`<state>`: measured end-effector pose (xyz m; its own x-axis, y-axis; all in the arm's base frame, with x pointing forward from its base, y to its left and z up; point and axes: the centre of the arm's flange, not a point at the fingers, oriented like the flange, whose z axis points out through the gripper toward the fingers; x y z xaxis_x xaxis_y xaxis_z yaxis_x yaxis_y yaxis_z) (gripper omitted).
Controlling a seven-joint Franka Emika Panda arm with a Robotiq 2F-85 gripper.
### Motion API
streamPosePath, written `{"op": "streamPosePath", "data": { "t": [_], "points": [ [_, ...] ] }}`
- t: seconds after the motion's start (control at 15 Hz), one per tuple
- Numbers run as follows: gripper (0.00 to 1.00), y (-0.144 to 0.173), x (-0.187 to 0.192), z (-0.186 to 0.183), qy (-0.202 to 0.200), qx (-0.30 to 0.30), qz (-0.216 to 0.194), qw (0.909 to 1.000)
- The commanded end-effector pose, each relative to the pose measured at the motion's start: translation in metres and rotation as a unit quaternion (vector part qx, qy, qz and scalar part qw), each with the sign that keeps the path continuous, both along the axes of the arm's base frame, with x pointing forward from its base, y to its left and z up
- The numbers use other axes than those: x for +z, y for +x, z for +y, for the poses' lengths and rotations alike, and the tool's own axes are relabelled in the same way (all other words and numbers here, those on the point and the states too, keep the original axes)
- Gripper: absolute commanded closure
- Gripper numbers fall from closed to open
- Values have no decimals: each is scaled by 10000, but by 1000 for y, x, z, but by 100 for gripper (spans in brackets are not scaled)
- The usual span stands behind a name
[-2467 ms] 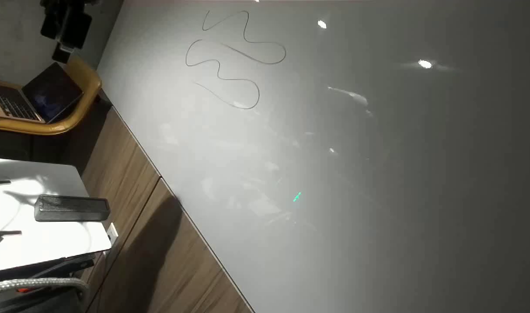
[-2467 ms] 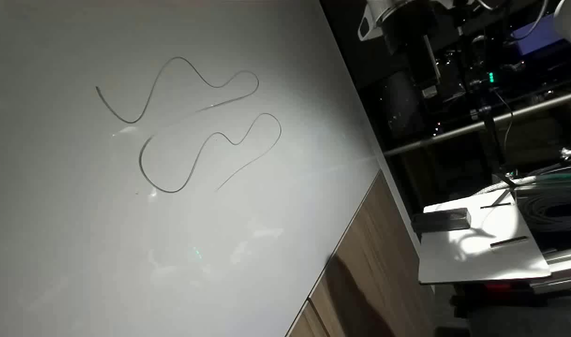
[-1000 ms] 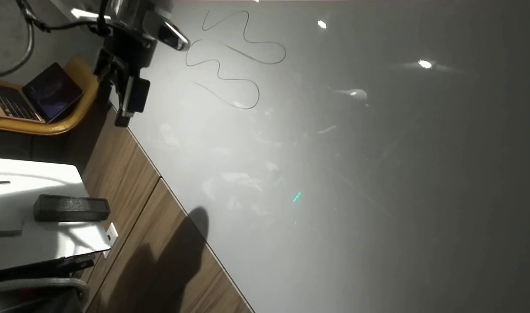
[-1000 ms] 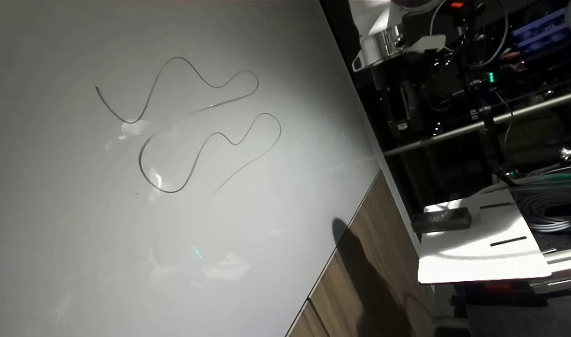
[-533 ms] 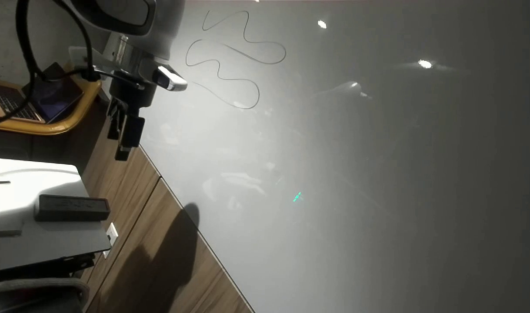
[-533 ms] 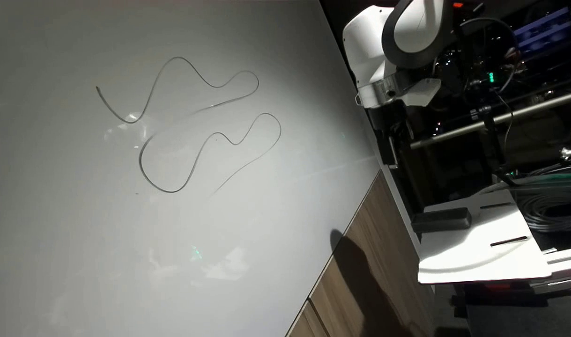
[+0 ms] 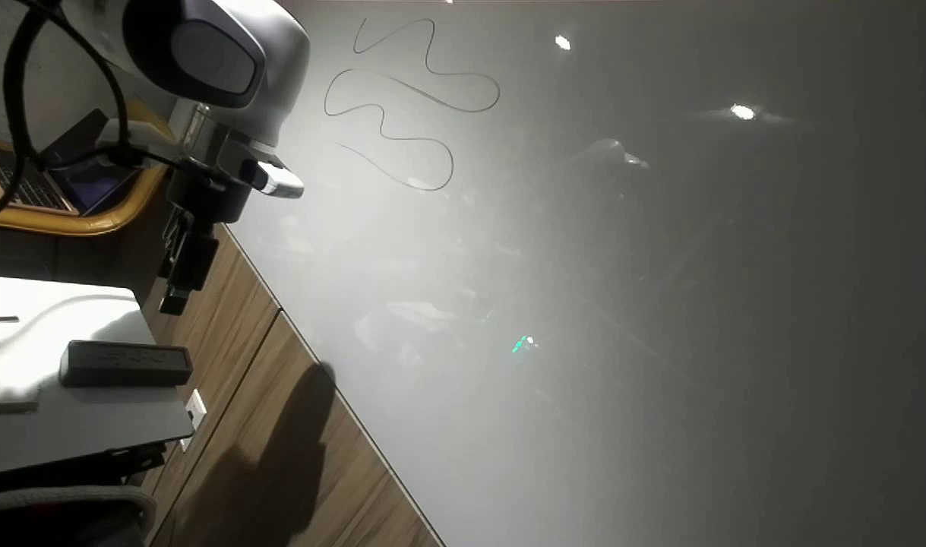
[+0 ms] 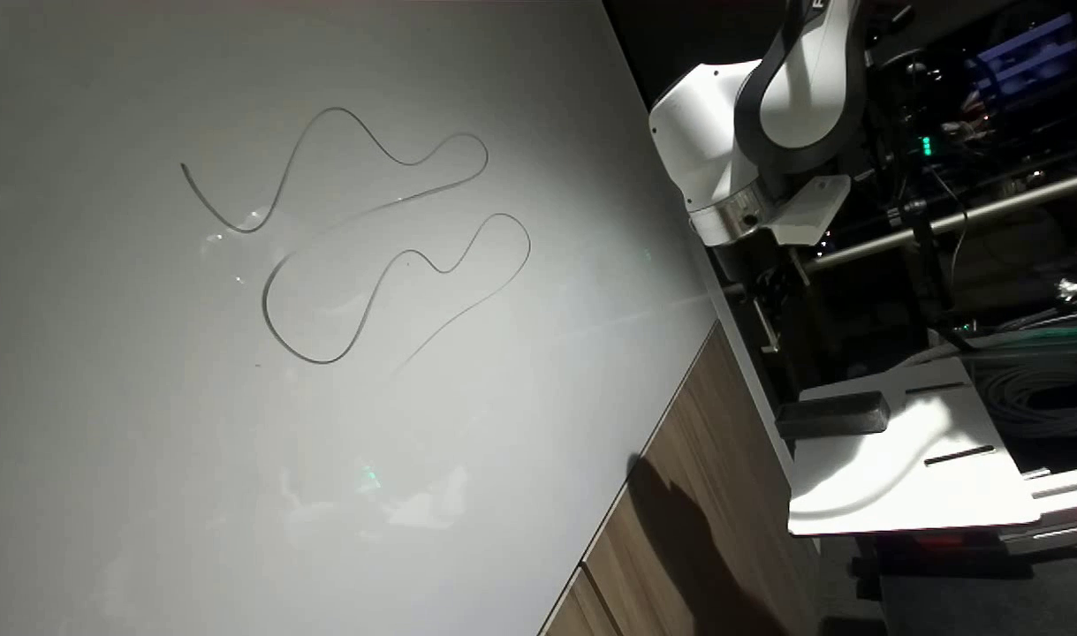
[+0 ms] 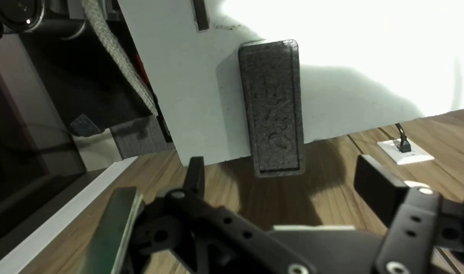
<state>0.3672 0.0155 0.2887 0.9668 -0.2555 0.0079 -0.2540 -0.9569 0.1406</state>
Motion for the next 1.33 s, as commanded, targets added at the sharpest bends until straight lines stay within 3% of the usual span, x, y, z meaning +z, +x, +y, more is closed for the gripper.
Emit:
{"op": "streamPosePath", "data": {
  "t": [0.0, 0.53, 1.27],
  "points": [
    [0, -44, -36, -14, 73, 62, 133, 9999],
    [0, -54, -73, -12, 239, 726, 239, 9968],
    [0, -57, -94, -19, 217, 1086, 296, 9934]
  ]
}}
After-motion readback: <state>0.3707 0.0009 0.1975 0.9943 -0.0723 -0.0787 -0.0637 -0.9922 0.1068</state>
